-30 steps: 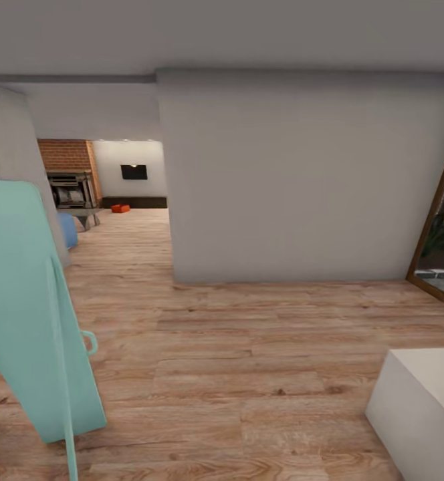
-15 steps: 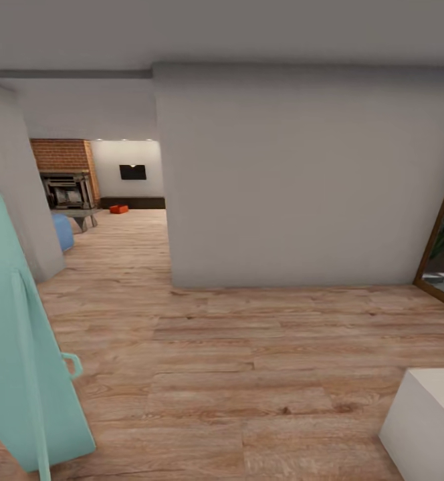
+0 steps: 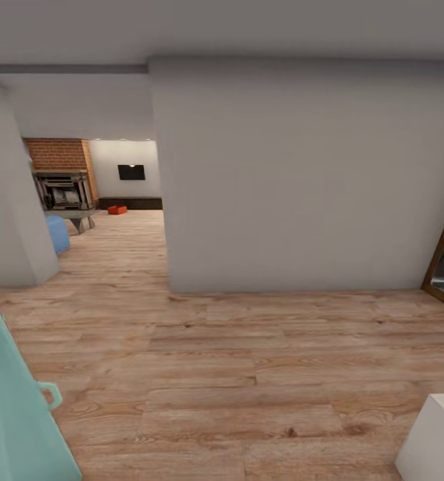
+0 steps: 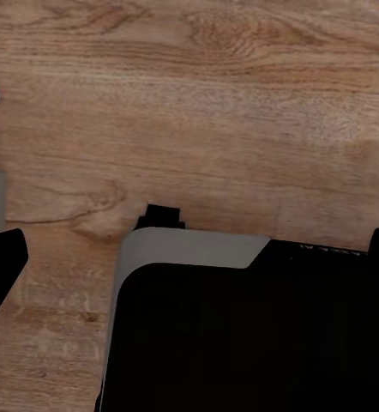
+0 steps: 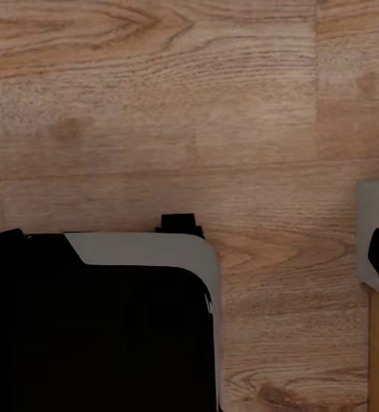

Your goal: Move the two storage containers from the living room to the garage. In the garage, place one container on the floor and stack the other container on top of it (either order is fine).

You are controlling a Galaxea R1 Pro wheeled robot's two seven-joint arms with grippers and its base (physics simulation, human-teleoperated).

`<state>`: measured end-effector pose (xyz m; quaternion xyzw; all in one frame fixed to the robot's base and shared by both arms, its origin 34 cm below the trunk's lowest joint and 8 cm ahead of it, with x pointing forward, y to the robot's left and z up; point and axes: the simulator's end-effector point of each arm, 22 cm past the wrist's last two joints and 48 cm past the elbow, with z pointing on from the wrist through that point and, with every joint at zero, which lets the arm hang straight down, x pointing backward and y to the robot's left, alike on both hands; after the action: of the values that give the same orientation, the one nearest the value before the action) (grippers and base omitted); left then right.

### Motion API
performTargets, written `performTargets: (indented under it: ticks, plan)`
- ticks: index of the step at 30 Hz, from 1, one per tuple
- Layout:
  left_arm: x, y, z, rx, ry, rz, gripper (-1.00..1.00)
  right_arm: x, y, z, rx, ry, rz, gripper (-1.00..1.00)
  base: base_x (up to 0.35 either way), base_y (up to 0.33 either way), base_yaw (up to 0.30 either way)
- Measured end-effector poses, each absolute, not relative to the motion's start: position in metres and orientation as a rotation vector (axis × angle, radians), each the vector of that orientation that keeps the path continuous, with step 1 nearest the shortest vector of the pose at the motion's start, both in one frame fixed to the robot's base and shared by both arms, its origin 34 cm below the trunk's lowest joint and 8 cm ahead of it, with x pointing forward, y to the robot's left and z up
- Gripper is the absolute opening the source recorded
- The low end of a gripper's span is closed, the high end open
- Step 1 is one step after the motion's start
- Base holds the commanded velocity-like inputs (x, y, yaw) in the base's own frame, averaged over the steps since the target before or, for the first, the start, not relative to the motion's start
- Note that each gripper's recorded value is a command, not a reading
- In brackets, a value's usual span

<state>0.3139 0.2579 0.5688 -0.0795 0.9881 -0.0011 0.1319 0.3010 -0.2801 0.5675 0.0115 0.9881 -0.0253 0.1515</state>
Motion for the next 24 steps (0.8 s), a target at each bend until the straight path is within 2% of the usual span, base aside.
performTargets:
  ticks: [24]
  plan:
    - [0.3146,0.2577,0.5689,-0.229,2.865,-0.004,1.0,0.3012,-0.2807,0.5676,0.044,2.835,-0.075,1.0,0.322,0.0,0.0]
